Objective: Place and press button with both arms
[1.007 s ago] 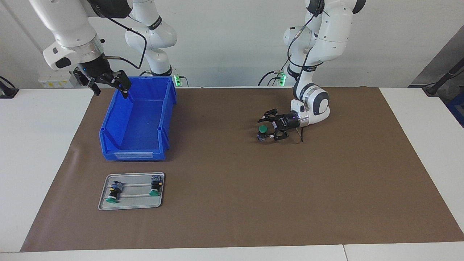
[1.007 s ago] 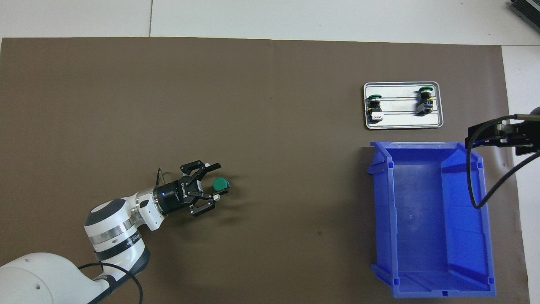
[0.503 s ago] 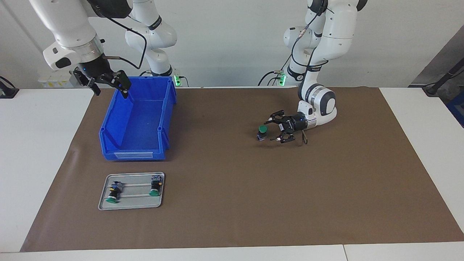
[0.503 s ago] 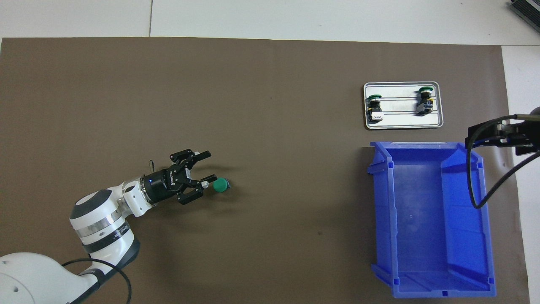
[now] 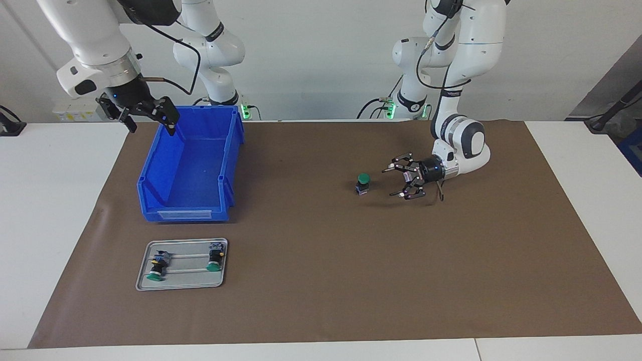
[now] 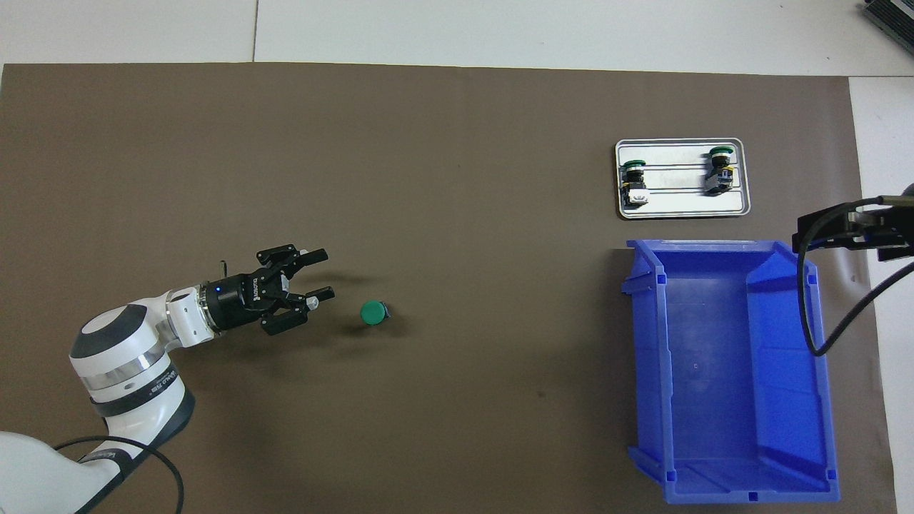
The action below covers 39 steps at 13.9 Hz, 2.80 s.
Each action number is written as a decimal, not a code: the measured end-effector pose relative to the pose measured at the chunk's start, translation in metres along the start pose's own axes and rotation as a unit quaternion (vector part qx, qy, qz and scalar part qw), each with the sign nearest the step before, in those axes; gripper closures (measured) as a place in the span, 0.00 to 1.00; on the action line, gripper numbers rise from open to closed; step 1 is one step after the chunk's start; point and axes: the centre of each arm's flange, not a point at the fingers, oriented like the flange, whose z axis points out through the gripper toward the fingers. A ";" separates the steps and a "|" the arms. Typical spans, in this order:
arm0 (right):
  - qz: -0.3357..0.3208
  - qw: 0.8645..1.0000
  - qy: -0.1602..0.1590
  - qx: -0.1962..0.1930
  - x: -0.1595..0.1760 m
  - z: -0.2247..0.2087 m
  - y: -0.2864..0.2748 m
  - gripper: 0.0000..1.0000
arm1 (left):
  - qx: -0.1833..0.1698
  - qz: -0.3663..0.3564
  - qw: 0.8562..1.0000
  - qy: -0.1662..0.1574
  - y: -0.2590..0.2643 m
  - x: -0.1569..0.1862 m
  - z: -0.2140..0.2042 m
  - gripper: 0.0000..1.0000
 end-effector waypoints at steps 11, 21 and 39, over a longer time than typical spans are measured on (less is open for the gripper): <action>0.001 1.000 0.000 0.000 0.000 0.000 0.003 0.00 | -0.002 -0.066 0.978 -0.199 -0.019 0.056 -0.043 0.24; 0.001 1.000 -0.001 0.000 0.000 0.001 0.003 0.00 | 0.136 -0.172 0.869 -0.444 0.021 0.189 0.002 0.44; 0.001 1.000 -0.001 0.000 0.000 0.001 0.003 0.00 | 0.370 -0.142 0.733 -0.553 0.110 0.094 0.202 0.99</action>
